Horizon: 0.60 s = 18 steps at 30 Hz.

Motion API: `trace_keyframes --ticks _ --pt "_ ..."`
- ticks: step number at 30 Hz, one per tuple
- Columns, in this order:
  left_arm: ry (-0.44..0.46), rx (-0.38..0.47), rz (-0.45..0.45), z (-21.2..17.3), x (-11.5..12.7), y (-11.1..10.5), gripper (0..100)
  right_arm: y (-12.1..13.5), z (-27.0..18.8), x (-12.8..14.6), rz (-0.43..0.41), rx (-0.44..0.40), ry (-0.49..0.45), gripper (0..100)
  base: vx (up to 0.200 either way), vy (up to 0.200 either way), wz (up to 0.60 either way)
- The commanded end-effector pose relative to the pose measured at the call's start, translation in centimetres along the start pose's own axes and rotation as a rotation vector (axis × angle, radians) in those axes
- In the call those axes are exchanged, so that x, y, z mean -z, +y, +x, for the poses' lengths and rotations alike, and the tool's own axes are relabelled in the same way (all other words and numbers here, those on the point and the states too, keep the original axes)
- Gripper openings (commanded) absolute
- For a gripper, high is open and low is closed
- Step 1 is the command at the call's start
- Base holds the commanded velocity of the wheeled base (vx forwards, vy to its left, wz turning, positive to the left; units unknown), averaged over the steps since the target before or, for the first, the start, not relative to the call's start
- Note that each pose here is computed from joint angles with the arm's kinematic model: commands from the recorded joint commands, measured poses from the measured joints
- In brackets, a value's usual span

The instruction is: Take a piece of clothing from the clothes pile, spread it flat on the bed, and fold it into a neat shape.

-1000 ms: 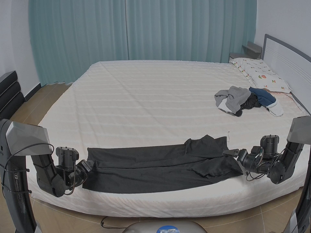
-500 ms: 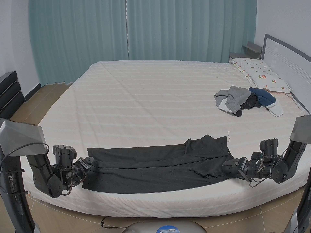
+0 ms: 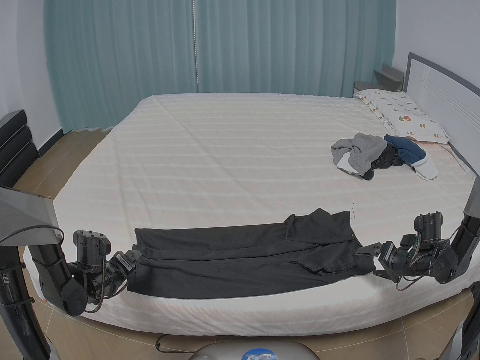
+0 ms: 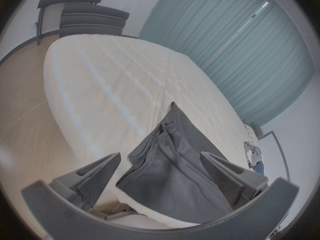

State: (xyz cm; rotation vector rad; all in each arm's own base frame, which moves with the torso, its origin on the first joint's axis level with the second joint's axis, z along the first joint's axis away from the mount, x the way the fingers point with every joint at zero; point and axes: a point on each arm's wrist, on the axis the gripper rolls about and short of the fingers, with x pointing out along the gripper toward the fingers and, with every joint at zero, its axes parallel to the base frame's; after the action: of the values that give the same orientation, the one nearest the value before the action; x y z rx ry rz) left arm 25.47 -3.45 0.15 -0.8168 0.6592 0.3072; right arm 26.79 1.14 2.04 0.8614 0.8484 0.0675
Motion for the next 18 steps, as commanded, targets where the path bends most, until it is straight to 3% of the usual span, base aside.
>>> trace_keyframes --ticks 1,8,18 --pt "0.064 -0.013 0.018 -0.9 1.9 0.2 100 -0.1 -0.3 0.4 0.04 0.009 0.004 100 -0.2 0.0 0.0" --pt "0.106 -0.044 0.039 1.1 3.1 0.4 100 -0.3 -0.1 0.5 0.045 0.015 0.015 100 0.0 0.0 0.0" --pt "0.058 -0.023 0.039 4.5 2.8 -0.9 100 -0.6 0.7 0.6 0.049 0.027 0.027 100 0.0 0.0 0.0"
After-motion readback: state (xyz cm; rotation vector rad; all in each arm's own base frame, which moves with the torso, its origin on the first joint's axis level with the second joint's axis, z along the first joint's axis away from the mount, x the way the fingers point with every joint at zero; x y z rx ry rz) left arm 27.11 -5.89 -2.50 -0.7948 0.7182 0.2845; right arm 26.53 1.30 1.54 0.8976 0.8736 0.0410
